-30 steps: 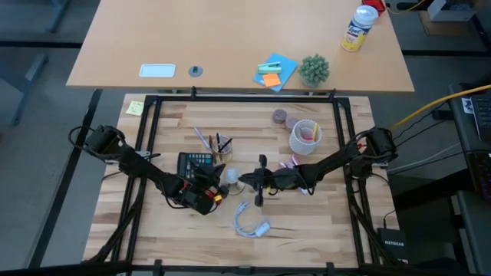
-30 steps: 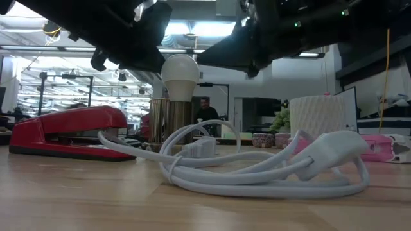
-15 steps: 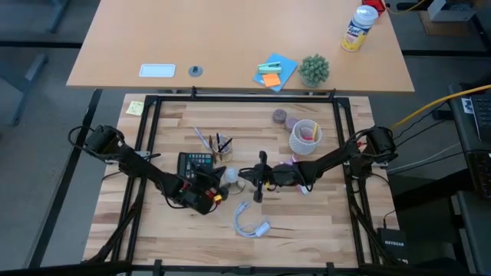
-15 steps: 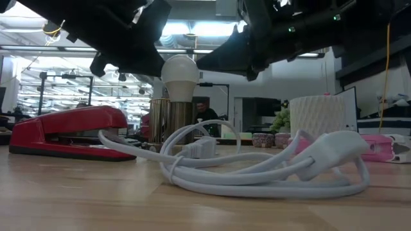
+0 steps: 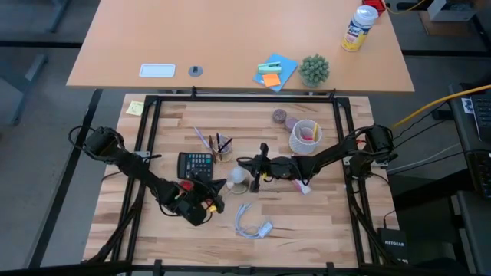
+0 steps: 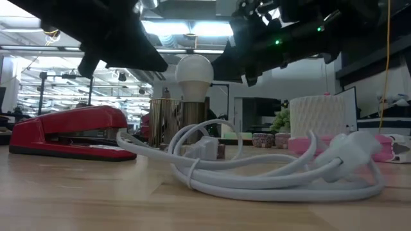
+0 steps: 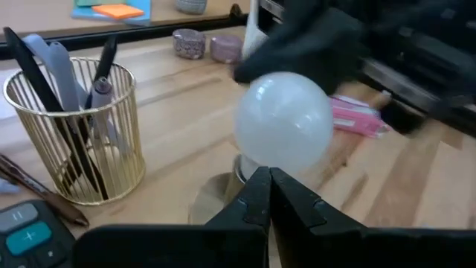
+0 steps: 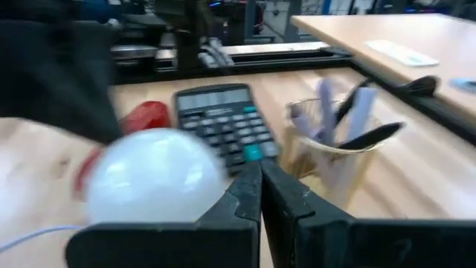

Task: Screw lightbulb
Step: Remove the white lightbulb from the gold lamp

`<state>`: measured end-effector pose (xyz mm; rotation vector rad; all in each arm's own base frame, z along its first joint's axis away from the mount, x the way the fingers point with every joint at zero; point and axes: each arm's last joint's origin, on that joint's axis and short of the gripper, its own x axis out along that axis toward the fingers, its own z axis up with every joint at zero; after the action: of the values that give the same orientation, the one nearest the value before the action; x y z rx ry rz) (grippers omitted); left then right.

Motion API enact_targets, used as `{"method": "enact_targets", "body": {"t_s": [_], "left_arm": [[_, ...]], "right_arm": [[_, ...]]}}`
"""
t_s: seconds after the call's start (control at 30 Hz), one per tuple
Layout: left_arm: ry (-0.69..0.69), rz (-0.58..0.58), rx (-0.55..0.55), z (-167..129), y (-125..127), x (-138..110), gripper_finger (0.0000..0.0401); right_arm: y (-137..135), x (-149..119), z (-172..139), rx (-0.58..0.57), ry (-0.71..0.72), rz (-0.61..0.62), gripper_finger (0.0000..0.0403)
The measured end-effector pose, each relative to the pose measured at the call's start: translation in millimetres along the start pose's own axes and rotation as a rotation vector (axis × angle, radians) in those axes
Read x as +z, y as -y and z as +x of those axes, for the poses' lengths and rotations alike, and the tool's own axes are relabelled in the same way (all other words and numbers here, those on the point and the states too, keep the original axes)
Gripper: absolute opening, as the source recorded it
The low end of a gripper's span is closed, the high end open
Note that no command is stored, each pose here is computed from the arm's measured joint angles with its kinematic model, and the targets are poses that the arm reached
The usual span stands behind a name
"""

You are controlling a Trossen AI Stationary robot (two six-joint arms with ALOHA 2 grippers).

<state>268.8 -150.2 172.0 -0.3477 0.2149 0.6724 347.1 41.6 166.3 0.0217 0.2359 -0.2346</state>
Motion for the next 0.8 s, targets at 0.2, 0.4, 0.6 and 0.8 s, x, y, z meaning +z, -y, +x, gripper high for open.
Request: {"method": "enact_targets", "body": {"t_s": [0.2,0.4,0.6,0.8], "left_arm": [[0.043,-0.031,0.011,-6.1,1.1,-1.2,0.0],[0.109,-0.043,0.07,-0.5,-2.1,2.9,0.0],[0.113,-0.049,0.135,19.0,-10.7,10.8,0.0],[0.037,-0.044,0.128,33.2,-15.9,14.7,0.0]], "right_arm": [[6.4,23.9,-8.4,-0.016,0.093,-0.04,0.0007],[-10.2,54.8,-35.8,0.103,0.189,-0.009,0.0007],[-44.6,43.2,-49.5,0.224,0.126,-0.017,0.0007],[-57.2,16.6,-45.2,0.153,0.017,-0.049,0.0007]]}}
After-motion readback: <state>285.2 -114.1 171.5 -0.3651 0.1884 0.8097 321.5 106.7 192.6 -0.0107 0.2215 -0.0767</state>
